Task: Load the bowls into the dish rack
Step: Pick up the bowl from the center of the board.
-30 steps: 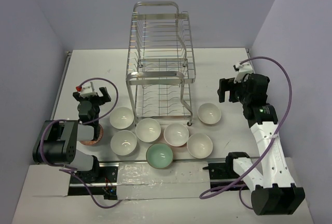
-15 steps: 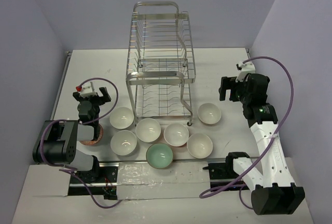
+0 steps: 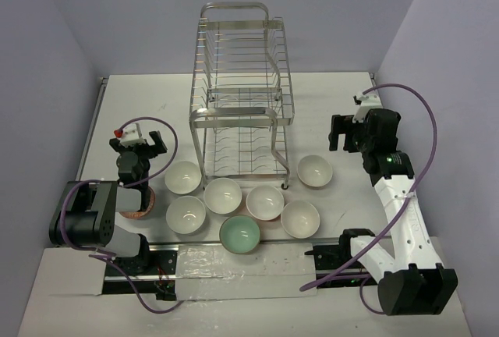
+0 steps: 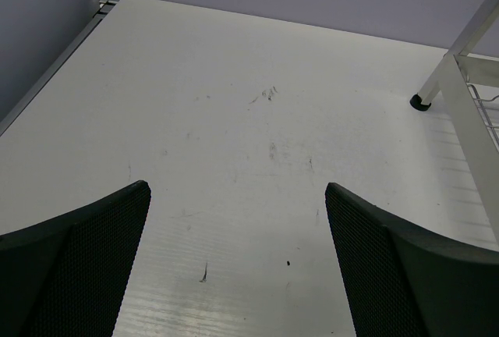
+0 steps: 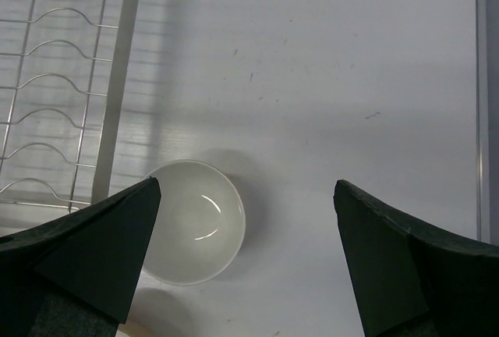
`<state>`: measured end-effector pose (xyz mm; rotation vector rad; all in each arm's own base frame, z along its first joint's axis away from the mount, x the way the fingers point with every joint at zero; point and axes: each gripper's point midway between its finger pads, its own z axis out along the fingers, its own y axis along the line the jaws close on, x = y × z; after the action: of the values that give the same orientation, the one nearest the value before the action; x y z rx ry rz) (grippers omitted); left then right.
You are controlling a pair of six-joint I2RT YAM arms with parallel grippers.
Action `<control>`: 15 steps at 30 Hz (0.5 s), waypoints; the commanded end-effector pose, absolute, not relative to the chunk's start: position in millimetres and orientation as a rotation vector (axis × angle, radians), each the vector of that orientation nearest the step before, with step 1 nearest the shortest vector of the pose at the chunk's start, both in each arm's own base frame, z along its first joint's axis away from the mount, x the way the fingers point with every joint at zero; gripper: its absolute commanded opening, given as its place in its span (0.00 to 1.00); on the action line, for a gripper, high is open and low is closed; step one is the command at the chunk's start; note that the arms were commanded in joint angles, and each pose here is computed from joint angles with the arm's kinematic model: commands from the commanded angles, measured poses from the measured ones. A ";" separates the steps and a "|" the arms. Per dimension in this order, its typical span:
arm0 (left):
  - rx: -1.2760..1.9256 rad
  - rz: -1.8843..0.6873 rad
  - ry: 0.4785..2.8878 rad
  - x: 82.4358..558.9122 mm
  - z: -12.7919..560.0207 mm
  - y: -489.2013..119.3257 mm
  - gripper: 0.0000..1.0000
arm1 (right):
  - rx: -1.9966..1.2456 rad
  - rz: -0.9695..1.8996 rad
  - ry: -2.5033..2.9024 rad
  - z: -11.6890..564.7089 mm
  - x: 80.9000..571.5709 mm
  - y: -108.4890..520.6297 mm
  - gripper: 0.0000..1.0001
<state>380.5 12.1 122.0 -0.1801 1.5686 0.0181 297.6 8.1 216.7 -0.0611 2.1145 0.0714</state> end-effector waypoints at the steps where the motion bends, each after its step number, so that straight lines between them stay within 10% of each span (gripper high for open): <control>1: -0.176 -0.005 1.544 380.4 128.2 9.0 0.99 | -0.027 -0.001 2.100 218.2 301.3 -4.4 1.00; 15: -0.176 -0.005 1.546 380.4 127.6 9.0 0.99 | -0.001 -0.002 2.082 221.6 302.8 -7.0 1.00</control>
<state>380.4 12.1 121.8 -0.1801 1.5690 0.0182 298.2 -4.3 213.1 -0.0171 2.1229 0.0092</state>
